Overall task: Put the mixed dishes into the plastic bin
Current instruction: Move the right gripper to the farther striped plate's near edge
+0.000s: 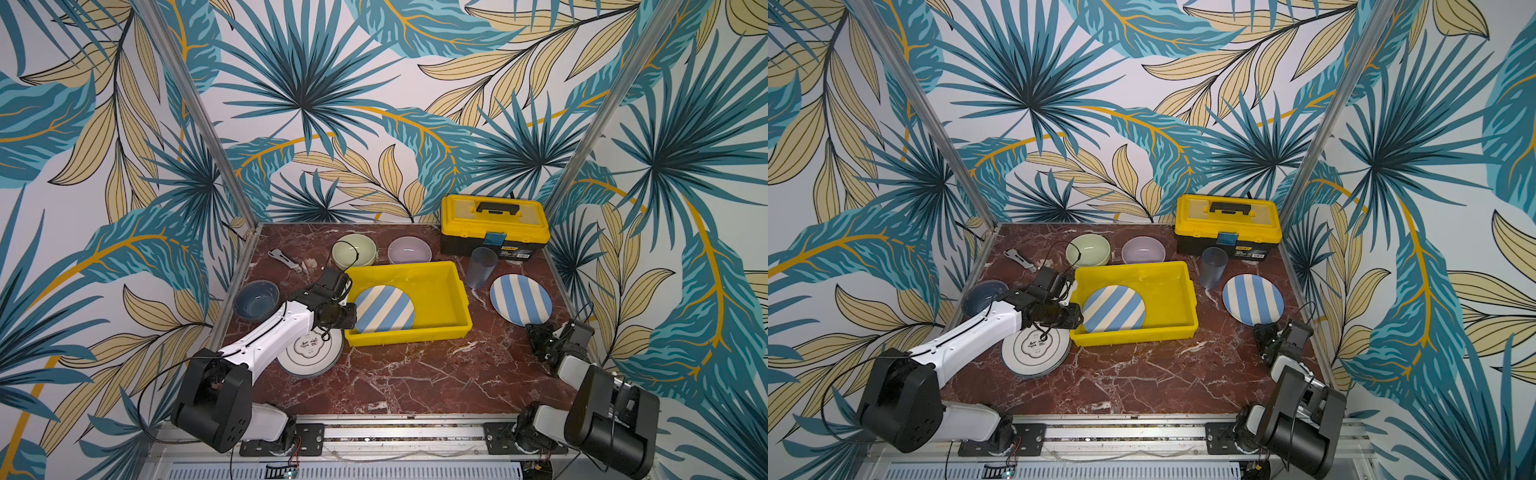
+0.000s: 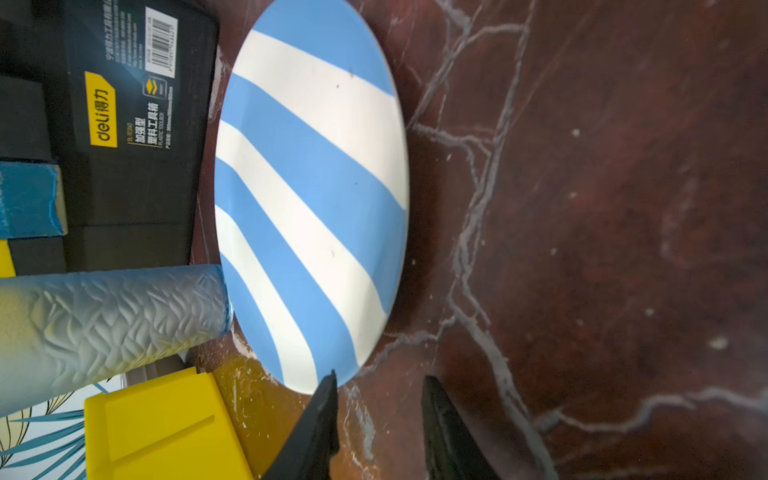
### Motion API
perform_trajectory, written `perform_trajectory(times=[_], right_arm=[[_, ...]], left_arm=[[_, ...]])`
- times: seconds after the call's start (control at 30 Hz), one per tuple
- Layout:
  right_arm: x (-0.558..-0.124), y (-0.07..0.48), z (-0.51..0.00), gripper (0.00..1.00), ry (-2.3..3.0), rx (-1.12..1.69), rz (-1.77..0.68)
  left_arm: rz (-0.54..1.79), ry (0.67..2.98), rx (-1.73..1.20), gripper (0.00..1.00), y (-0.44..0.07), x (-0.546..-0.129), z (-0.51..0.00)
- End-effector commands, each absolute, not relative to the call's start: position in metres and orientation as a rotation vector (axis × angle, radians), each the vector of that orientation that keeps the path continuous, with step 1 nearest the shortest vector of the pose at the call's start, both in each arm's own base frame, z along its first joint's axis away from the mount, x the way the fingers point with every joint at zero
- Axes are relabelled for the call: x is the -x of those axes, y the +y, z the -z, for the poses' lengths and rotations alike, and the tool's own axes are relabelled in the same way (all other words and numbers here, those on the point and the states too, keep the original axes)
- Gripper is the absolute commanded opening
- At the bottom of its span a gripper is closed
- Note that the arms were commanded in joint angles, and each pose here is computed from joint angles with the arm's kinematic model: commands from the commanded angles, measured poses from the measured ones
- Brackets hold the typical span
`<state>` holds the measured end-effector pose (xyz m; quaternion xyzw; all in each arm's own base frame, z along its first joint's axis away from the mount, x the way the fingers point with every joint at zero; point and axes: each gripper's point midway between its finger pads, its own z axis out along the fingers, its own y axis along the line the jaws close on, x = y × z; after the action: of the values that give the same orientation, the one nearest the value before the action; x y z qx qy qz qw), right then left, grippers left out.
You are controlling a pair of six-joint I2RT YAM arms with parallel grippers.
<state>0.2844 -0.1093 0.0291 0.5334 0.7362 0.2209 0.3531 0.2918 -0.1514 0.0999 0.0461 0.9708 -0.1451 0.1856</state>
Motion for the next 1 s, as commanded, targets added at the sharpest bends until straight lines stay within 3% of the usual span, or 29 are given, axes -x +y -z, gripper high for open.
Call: perform_trajectory(times=[0.0, 0.6, 0.97], right_arm=[[-0.293, -0.112, -0.029, 0.36, 1.854, -1.360, -0.620], [-0.314, -0.116, -0.012, 0.27, 1.766, -1.385, -0.775], [-0.313, -0.123, -0.022, 0.13, 1.827, -1.378, -0.689]], left_arm=[[0.433, 2.688, -0.156, 0.41, -0.156, -0.297, -0.106], [0.432, 2.688, -0.138, 0.41, -0.155, -0.297, -0.107], [0.429, 2.688, -0.134, 0.41, -0.154, -0.295, -0.107]])
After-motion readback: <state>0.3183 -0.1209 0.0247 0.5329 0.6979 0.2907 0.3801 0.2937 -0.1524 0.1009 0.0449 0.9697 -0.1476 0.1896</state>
